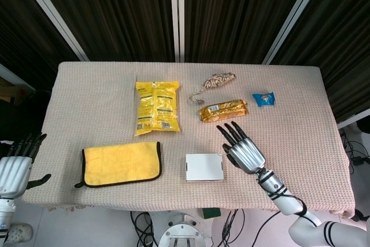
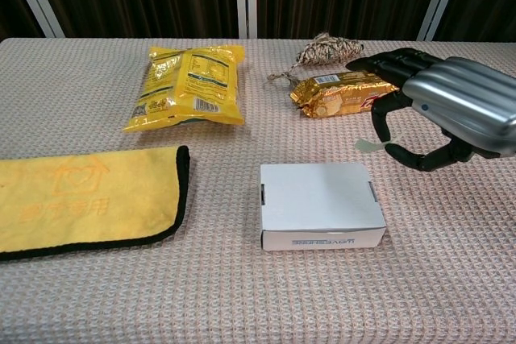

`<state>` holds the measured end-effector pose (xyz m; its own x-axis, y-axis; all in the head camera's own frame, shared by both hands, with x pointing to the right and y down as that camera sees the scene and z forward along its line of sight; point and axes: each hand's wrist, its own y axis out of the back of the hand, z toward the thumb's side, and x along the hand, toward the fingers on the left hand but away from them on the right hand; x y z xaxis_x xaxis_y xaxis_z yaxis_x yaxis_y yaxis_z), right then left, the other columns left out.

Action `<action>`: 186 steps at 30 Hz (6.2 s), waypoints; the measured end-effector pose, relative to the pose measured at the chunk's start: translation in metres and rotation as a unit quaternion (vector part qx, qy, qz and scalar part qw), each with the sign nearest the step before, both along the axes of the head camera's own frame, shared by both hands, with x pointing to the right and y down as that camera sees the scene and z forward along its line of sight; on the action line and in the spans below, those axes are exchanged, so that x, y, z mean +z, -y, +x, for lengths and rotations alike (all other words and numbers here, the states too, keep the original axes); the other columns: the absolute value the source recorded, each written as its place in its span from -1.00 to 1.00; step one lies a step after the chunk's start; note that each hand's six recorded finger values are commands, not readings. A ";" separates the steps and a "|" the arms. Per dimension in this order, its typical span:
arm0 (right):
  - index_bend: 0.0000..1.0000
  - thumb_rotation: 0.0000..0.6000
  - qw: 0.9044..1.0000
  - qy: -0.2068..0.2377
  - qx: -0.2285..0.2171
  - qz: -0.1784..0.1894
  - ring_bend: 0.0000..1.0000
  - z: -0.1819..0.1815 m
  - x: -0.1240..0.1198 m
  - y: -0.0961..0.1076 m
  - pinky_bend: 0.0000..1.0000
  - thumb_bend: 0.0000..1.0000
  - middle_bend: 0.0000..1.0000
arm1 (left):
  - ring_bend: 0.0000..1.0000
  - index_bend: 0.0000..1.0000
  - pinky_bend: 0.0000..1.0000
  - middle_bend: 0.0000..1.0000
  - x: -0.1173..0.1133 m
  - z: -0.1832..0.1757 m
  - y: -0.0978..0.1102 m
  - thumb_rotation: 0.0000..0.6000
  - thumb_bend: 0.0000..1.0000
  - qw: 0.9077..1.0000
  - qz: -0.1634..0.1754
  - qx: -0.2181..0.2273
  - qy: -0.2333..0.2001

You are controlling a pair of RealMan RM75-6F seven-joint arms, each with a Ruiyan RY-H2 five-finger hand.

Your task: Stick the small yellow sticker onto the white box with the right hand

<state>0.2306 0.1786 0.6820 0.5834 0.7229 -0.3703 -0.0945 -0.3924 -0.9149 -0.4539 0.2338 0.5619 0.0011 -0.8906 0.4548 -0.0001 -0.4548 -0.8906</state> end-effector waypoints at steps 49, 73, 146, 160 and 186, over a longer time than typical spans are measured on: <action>0.07 1.00 0.998 0.009 -0.051 -0.023 -1.00 -0.046 0.007 -0.018 -1.00 -0.41 -1.00 | -0.95 -0.82 -0.75 -0.86 -0.003 -0.009 -0.002 1.00 -1.00 1.000 0.006 -0.009 -0.003; -0.13 -0.30 0.995 0.041 -0.059 -0.064 -1.00 -0.043 -0.006 -0.034 -1.00 0.06 -1.00 | -0.95 -0.82 -0.75 -0.86 -0.002 -0.010 -0.002 1.00 -1.00 1.000 0.005 -0.010 -0.002; -0.11 -0.30 0.994 0.046 -0.058 -0.080 -1.00 -0.044 0.002 -0.047 -1.00 0.18 -1.00 | -0.95 -0.82 -0.75 -0.86 -0.004 -0.014 -0.004 1.00 -1.00 1.000 0.007 -0.013 -0.002; -0.09 -0.30 0.995 0.013 -0.042 -0.093 -1.00 -0.032 0.019 -0.045 -1.00 0.18 -1.00 | -0.95 -0.82 -0.75 -0.86 -0.004 -0.014 -0.004 1.00 -1.00 1.000 0.006 -0.014 -0.001; -0.09 -0.27 0.995 0.028 -0.030 -0.087 -1.00 -0.022 0.019 -0.041 -1.00 0.18 -1.00 | -0.95 -0.82 -0.75 -0.86 -0.005 -0.014 -0.003 1.00 -1.00 1.000 0.007 -0.013 0.000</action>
<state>0.2081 0.2191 0.7011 0.6468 0.6133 -0.4533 -0.0745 -0.5407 -0.8379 -0.4674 0.2369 0.5568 -0.0229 -0.8968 0.4418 -0.0123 -0.4416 -0.8971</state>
